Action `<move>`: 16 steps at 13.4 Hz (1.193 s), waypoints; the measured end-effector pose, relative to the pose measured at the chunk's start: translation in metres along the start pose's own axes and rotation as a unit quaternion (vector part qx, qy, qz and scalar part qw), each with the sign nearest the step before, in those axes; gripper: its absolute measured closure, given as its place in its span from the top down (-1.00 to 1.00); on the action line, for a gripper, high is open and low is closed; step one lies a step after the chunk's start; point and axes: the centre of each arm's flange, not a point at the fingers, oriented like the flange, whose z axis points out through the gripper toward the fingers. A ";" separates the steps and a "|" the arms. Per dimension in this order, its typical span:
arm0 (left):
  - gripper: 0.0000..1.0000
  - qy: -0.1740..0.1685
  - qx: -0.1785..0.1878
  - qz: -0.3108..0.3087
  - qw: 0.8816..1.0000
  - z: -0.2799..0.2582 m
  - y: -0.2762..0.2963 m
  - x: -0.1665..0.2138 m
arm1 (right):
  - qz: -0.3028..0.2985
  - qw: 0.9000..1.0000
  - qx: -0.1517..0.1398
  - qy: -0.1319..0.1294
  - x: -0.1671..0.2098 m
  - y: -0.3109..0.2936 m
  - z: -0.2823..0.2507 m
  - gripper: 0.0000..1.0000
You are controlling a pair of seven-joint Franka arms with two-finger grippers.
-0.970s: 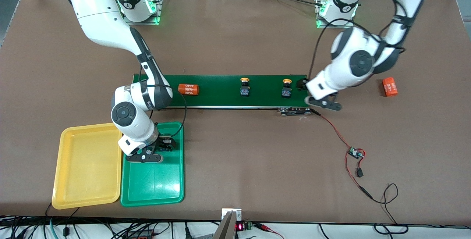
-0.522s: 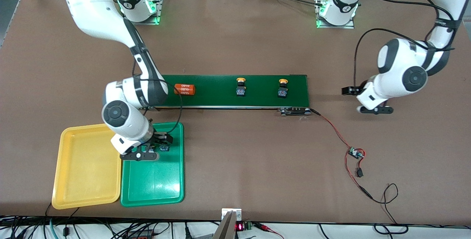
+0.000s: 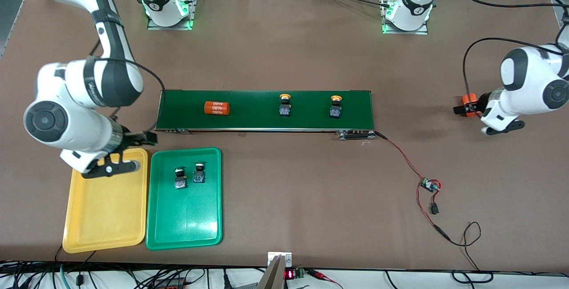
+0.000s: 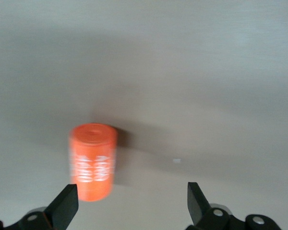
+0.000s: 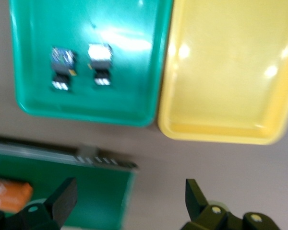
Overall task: Sort buttons by color to trays
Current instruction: 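Return the right gripper to the belt while the left gripper grasps a cylinder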
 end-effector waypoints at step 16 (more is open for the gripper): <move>0.91 -0.025 0.030 0.058 0.998 0.075 -0.025 -0.007 | 0.069 0.993 0.094 0.015 -0.147 -0.026 0.008 1.00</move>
